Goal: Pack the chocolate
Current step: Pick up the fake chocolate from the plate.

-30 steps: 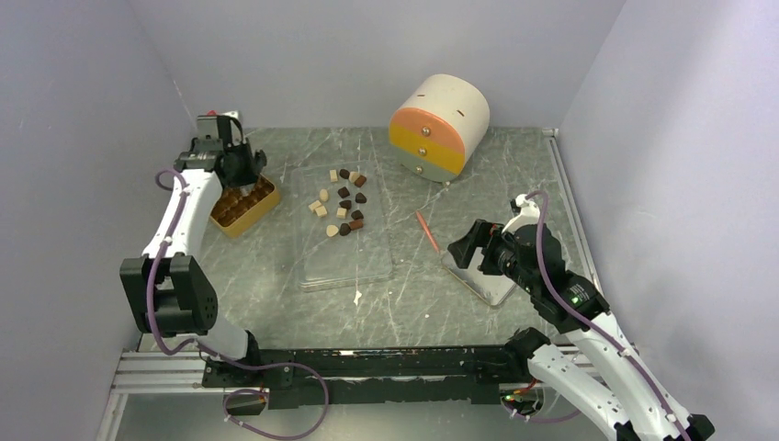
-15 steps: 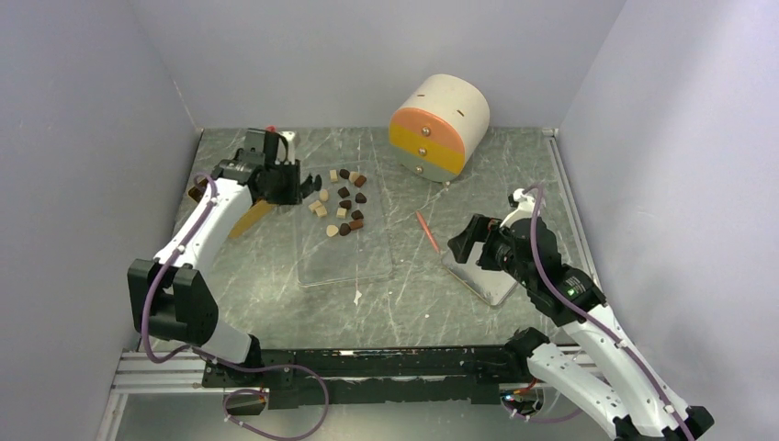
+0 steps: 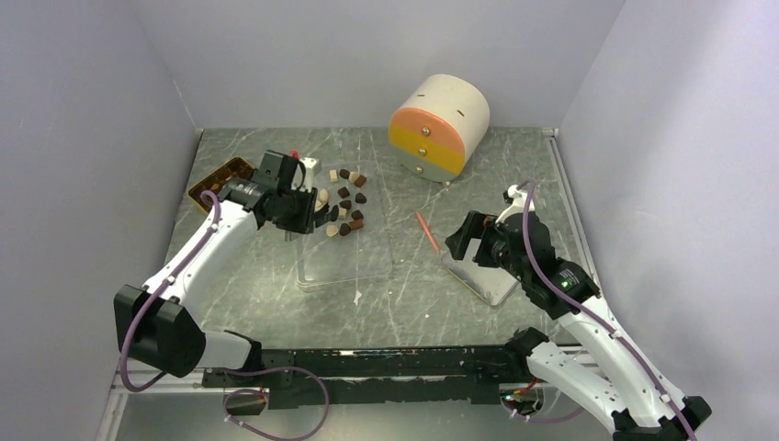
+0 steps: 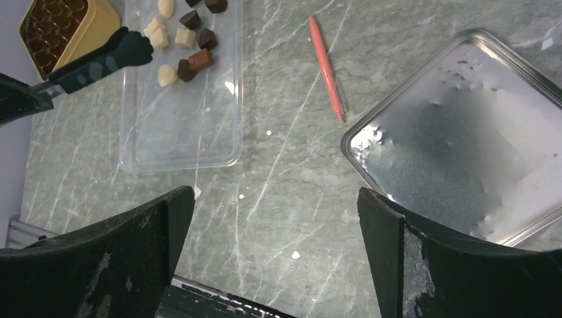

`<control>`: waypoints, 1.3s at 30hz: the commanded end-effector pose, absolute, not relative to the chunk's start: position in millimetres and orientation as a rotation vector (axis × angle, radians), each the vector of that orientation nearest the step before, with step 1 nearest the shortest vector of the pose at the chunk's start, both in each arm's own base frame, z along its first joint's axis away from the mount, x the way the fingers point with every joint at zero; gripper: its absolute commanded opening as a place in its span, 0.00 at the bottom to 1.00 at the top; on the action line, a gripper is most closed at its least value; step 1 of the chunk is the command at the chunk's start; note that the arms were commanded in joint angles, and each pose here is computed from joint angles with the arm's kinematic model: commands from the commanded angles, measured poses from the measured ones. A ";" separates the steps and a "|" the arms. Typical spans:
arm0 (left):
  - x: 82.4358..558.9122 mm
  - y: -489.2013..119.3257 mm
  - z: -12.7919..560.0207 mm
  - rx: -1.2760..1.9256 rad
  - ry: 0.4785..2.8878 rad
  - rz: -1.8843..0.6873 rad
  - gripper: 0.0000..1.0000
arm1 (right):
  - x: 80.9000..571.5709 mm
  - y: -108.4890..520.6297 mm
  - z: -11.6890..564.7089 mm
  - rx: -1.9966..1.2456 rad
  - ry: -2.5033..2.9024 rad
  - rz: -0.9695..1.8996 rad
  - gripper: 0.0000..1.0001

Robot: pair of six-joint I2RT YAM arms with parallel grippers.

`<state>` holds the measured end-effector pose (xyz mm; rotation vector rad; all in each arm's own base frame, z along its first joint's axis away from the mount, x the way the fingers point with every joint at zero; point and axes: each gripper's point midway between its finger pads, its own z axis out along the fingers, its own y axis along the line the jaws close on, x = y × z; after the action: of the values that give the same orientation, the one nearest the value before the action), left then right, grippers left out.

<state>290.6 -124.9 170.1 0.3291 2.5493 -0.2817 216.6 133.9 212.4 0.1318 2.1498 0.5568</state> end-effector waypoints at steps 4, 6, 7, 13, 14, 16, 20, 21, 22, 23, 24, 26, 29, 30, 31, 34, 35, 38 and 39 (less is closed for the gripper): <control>279.7 -131.6 167.0 0.409 2.540 -0.266 0.37 | 225.2 138.3 244.7 0.142 2.052 0.603 0.99; 277.9 -134.6 161.2 0.425 2.553 -0.271 0.37 | 225.0 139.2 244.0 0.144 2.054 0.611 0.99; 277.0 -135.6 156.9 0.431 2.564 -0.268 0.37 | 224.7 139.6 243.7 0.145 2.056 0.613 0.99; 278.8 -137.1 146.2 0.447 2.576 -0.231 0.38 | 224.9 141.1 244.2 0.147 2.057 0.623 0.99; 279.6 -136.7 145.0 0.446 2.575 -0.224 0.38 | 225.1 141.0 244.6 0.148 2.055 0.622 0.99; 281.0 -135.6 141.9 0.447 2.576 -0.209 0.39 | 224.8 140.9 244.2 0.149 2.056 0.623 0.99; 280.2 -134.0 134.1 0.450 2.595 -0.183 0.40 | 224.7 140.9 243.2 0.149 2.057 0.622 0.99; 279.8 -134.6 133.1 0.451 2.596 -0.184 0.40 | 224.7 140.5 242.5 0.150 2.058 0.620 0.99; 279.3 -135.0 132.2 0.451 2.597 -0.185 0.40 | 224.4 140.2 242.2 0.149 2.058 0.619 0.99; 279.5 -135.7 131.2 0.452 2.596 -0.186 0.40 | 224.4 139.8 242.1 0.150 2.057 0.617 0.99; 279.7 -136.3 129.9 0.453 2.598 -0.186 0.41 | 224.3 139.5 241.5 0.149 2.057 0.615 0.99; 280.3 -137.3 127.9 0.452 2.603 -0.187 0.41 | 224.4 139.2 240.6 0.151 2.058 0.613 0.99; 282.3 -132.9 123.2 0.441 2.609 -0.142 0.41 | 224.3 139.7 239.8 0.149 2.060 0.615 0.99; 281.8 -133.0 121.7 0.443 2.613 -0.140 0.41 | 224.0 139.3 239.0 0.150 2.062 0.613 0.99; 281.1 -132.9 120.6 0.445 2.617 -0.137 0.41 | 223.7 139.1 238.7 0.148 2.063 0.610 0.99; 278.7 -132.0 119.5 0.445 2.627 -0.128 0.41 | 223.7 137.2 238.0 0.151 2.061 0.601 0.99; 277.8 -131.4 120.2 0.443 2.628 -0.124 0.41 | 223.7 136.7 237.8 0.152 2.061 0.599 0.99; 277.9 -130.8 122.9 0.442 2.619 -0.117 0.41 | 223.6 137.0 236.1 0.151 2.063 0.600 0.99; 278.2 -130.4 123.2 0.439 2.618 -0.115 0.41 | 224.0 137.5 235.7 0.153 2.063 0.602 0.99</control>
<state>274.3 -130.8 117.5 0.4432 2.6512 -0.1321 217.8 135.1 218.3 0.1455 2.1332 0.5738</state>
